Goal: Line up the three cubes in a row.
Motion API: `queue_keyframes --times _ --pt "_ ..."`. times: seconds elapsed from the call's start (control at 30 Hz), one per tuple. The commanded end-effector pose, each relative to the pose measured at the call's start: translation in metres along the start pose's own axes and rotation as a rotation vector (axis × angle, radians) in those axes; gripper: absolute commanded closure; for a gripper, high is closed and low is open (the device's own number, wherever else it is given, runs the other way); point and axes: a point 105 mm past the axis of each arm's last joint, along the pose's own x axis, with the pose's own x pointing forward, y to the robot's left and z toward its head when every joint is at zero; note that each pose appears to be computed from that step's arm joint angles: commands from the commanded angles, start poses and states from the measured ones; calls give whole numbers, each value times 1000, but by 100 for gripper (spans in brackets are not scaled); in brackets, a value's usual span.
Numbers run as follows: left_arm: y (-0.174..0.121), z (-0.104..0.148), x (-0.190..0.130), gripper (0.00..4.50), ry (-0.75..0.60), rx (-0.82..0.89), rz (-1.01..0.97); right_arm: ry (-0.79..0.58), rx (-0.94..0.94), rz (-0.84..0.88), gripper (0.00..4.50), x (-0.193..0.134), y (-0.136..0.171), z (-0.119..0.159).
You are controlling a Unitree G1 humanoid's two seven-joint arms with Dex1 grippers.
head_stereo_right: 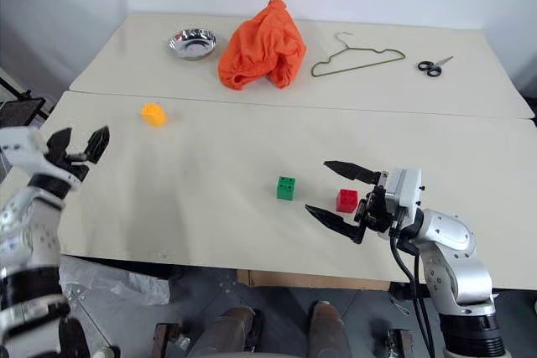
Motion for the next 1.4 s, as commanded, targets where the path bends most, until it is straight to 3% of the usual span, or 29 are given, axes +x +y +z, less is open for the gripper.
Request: queue_keyframes --times 0.03,0.43,0.93,1.03,1.3,1.4 --pt "-6 -9 14 4 89 48 -89 -27 -51 26 0 6 3 14" --pt "-33 -18 61 4 147 90 -135 -30 -51 27 0 11 6 18" --pt "-50 -23 77 4 194 131 -121 -3 -44 -22 0 3 8 18" --pt "-50 -25 78 65 206 121 -110 -2 -45 -30 0 3 8 18" --pt "-50 -22 80 306 193 100 -98 2 -50 -52 0 1 8 17" --pt "-50 -21 79 306 176 87 -105 2 -50 -58 0 0 8 17"
